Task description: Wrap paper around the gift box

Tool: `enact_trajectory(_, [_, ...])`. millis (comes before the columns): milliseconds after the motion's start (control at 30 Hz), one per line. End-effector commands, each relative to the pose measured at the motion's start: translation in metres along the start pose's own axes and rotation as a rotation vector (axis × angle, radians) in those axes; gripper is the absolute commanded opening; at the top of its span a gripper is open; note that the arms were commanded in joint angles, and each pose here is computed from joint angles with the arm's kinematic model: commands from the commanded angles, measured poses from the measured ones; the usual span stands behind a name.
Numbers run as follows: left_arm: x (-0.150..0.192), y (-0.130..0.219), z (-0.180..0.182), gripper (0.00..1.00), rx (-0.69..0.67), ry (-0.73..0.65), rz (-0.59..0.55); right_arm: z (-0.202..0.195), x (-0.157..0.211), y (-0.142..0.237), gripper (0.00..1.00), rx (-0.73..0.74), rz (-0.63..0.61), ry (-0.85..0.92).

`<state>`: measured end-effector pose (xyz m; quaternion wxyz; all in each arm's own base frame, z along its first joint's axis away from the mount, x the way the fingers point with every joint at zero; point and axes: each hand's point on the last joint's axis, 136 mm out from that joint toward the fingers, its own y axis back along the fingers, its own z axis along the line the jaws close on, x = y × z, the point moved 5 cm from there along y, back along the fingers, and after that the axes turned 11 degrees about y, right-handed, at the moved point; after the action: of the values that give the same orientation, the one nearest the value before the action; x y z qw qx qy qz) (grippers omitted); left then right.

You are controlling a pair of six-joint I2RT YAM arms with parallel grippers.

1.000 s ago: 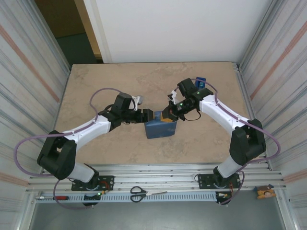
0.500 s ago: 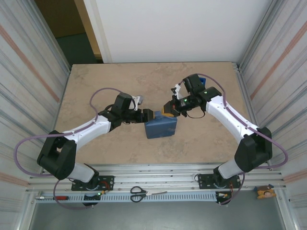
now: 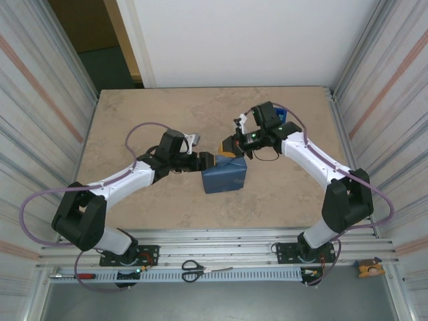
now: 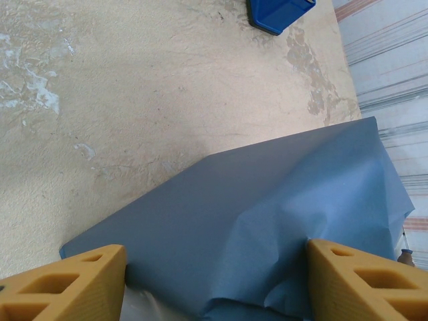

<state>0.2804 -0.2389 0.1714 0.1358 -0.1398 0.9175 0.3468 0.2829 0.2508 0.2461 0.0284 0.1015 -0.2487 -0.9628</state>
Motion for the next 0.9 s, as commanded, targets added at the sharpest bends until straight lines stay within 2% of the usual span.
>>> enact_trajectory(0, [0.032,-0.012,0.03,0.68,-0.132,0.021,0.127,-0.026,0.02,-0.005,0.01,0.059,0.079,-0.053])
enact_trajectory(400, [0.029,-0.008,0.024,0.67,-0.124,0.007,0.119,-0.061,0.038,-0.011,0.0,0.286,0.169,-0.061])
enact_trajectory(567, [0.025,-0.006,0.02,0.68,-0.12,-0.005,0.116,-0.061,0.038,-0.013,0.0,0.307,0.16,-0.054])
enact_trajectory(867, [0.013,0.002,0.001,0.7,-0.086,-0.046,0.091,-0.073,0.045,-0.015,0.0,0.455,0.173,-0.062])
